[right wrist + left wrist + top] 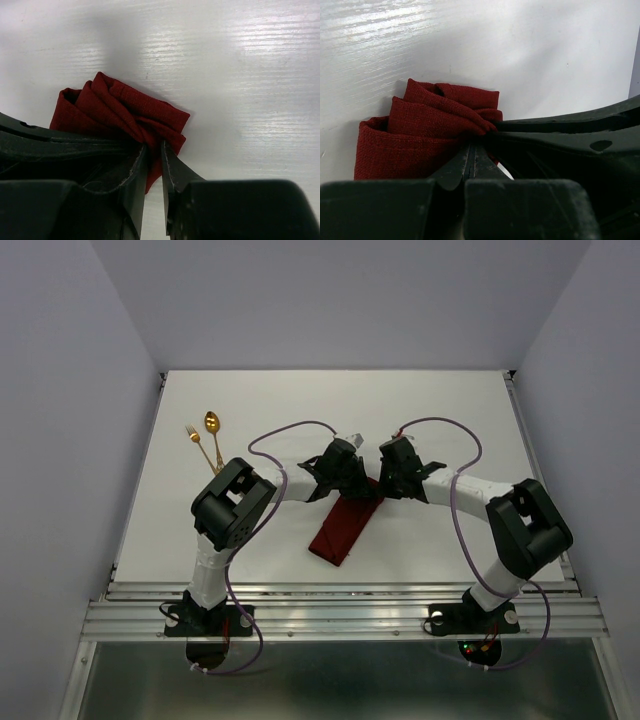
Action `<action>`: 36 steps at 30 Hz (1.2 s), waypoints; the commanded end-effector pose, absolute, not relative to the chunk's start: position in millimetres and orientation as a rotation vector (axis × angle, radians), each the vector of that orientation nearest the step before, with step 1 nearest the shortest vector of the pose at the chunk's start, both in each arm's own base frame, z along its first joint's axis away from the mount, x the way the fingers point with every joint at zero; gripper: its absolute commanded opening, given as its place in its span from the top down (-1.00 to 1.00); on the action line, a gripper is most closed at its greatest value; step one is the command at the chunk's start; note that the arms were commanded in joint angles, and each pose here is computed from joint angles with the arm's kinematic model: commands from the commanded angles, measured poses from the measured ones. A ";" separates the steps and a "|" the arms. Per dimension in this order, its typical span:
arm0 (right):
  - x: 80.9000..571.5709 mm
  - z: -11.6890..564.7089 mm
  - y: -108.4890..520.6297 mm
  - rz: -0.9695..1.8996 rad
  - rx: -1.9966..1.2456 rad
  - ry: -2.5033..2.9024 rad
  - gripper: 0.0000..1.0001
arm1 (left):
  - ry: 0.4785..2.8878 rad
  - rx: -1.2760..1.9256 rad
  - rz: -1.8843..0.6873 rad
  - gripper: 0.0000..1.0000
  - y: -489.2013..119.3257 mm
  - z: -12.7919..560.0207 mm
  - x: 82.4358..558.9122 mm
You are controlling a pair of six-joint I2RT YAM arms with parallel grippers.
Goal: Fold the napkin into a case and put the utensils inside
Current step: Stuff the top corner of the smaller-rectangle-folded napkin into the folded napkin.
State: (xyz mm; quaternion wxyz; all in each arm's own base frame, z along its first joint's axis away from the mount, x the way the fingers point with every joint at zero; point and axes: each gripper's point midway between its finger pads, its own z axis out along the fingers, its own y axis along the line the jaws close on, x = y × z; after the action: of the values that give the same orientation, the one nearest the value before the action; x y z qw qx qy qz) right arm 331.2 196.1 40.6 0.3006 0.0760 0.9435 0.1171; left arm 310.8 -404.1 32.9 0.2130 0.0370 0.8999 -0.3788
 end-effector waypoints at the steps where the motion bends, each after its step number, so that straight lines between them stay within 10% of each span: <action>1: 336.7 42.7 202.2 0.313 0.198 2.494 0.62 | 2.510 0.126 -1.030 1.00 -399.8 30.7 305.1; 5: 337.2 49.3 200.4 0.314 0.204 2.473 0.99 | 2.513 0.128 -1.032 1.00 -400.2 29.9 304.8; 36: 331.9 69.5 199.1 0.354 0.214 2.439 0.71 | 2.543 0.130 -1.011 1.00 -395.3 19.0 299.6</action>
State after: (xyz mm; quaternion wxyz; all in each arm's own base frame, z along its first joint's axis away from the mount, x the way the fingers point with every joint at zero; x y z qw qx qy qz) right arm 324.4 195.1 53.9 0.3010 0.0729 0.9425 0.1254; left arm 307.3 -406.6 34.2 0.2076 0.0428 0.8976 -0.3864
